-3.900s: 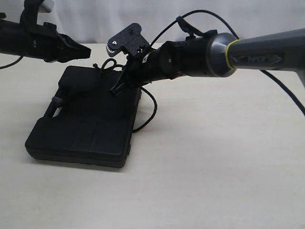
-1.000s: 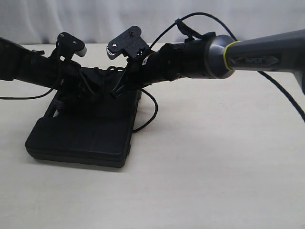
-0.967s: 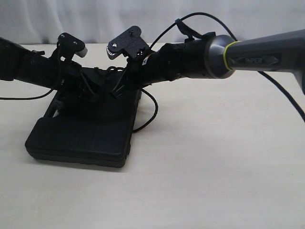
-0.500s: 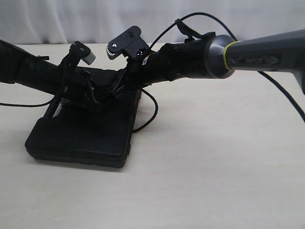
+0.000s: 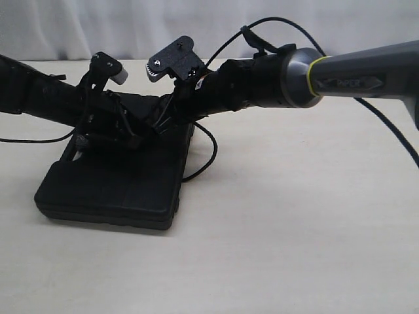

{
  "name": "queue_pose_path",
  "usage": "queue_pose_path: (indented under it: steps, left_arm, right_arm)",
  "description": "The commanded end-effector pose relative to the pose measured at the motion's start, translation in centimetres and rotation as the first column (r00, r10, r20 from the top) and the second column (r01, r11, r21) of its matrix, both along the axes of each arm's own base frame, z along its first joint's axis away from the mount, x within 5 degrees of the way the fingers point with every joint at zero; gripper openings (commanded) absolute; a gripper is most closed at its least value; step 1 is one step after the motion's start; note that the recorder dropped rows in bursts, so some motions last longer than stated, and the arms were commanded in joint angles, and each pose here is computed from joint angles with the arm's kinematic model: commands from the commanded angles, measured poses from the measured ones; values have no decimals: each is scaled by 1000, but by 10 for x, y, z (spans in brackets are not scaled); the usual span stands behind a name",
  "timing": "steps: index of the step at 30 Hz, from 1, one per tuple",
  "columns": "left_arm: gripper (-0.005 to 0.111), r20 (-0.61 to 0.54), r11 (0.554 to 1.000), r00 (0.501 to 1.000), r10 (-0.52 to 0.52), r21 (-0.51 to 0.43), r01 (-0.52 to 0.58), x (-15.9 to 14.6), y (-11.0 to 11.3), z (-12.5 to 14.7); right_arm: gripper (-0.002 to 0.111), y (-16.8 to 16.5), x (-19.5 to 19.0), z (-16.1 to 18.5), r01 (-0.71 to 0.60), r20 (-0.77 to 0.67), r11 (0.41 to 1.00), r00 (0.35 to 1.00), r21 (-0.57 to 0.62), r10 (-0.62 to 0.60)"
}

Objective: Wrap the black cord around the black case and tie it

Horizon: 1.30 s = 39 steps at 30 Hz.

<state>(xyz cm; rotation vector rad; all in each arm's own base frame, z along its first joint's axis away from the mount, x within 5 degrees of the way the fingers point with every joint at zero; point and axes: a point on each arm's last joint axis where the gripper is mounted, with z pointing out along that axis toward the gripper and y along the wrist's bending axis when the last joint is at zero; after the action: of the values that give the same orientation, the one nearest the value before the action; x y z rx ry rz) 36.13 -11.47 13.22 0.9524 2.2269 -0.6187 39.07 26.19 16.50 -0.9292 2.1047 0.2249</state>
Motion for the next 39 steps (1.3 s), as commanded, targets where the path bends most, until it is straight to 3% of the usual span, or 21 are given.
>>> queue_pose_path:
  steps: [1, 4, 9, 13, 16, 23, 27, 32, 39]
  left_arm:
    - [39, 30, 998, 999, 23, 55, -24, 3, 4, 0]
    - [46, 66, 996, 998, -12, 94, 5, 2, 5, 5]
    - [46, 174, 975, 979, -103, 210, 65, -2, 11, 30]
    - [46, 248, 910, 920, -304, 361, 203, -5, 14, 36]
    - [46, 298, 829, 830, -472, 470, 303, -5, 14, 34]
    - [46, 318, 817, 847, -426, 537, 209, 5, 22, 27]
    - [46, 319, 814, 846, -428, 542, 208, 12, 11, 19]
    - [46, 369, 860, 855, -364, 487, 155, 25, -11, 23]
    - [45, 339, 852, 863, -375, 493, 176, 26, -17, 8]
  right_arm:
    - [4, 0, 0, -4, -16, 5, 1000, 1000, -20, 17]
    - [4, 1, 0, -5, -20, 6, 999, 1000, -25, 20]
    - [4, 1, 0, -5, -20, 6, 999, 1000, -25, 20]
    - [4, 1, 0, -5, -20, 6, 999, 1000, -25, 20]
    - [4, 0, 0, -6, -21, 5, 999, 1000, -26, 21]
    - [4, 1, 0, -5, -20, 6, 999, 1000, -25, 21]
    - [4, 1, 0, -5, -19, 7, 1000, 1000, -23, 19]
    - [4, 1, 0, -5, -18, 9, 1000, 1000, -23, 18]
    - [4, 1, 0, -5, -18, 9, 1000, 1000, -23, 18]
